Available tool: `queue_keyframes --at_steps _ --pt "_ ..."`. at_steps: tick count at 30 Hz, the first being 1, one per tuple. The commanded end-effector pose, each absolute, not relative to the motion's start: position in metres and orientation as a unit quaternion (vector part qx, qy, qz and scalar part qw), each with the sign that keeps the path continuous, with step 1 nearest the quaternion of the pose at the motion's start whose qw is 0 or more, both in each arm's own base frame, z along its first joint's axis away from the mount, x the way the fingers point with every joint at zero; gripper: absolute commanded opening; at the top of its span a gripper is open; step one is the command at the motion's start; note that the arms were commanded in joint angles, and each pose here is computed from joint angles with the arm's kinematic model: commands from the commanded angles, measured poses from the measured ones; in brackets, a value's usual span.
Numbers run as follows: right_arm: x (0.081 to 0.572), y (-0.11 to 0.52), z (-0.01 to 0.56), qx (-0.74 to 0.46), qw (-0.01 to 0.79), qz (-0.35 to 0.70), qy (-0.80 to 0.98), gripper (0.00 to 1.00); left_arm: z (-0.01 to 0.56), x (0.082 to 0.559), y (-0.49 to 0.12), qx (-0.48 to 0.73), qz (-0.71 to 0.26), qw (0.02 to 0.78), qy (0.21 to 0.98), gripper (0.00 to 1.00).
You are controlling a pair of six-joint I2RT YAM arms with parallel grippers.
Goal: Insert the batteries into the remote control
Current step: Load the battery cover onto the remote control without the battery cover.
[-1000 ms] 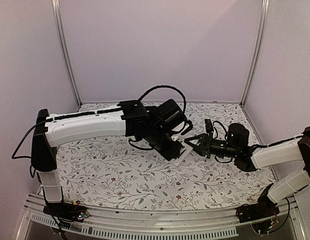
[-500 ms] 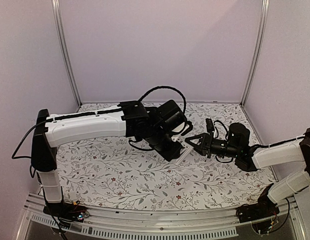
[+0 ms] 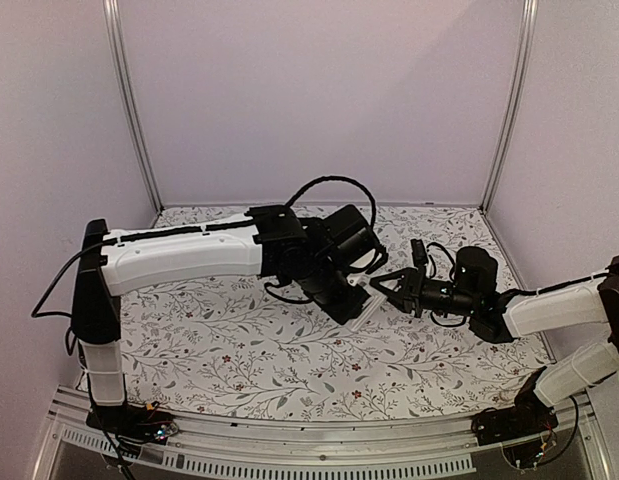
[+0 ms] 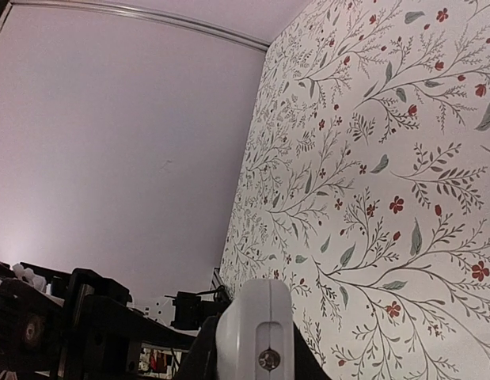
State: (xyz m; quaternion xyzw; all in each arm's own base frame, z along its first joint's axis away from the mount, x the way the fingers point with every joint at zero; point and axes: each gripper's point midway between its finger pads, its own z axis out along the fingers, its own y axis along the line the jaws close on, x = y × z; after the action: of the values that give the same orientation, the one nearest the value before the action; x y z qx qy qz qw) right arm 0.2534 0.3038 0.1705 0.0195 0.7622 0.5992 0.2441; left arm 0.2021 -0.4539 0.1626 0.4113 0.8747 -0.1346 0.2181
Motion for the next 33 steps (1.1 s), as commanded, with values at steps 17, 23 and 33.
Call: queue_keyframes --at_steps 17,23,33 --pt "0.25 0.307 0.197 0.009 0.258 0.634 0.729 0.0 0.141 0.202 -0.454 0.409 -0.121 0.189 0.884 0.25" --pt "0.252 0.305 0.202 0.017 0.253 0.645 0.721 0.0 0.141 0.203 -0.451 0.409 -0.117 0.192 0.884 0.29" --pt "0.251 0.304 0.201 0.019 0.251 0.646 0.721 0.0 0.147 0.206 -0.448 0.409 -0.11 0.204 0.883 0.45"
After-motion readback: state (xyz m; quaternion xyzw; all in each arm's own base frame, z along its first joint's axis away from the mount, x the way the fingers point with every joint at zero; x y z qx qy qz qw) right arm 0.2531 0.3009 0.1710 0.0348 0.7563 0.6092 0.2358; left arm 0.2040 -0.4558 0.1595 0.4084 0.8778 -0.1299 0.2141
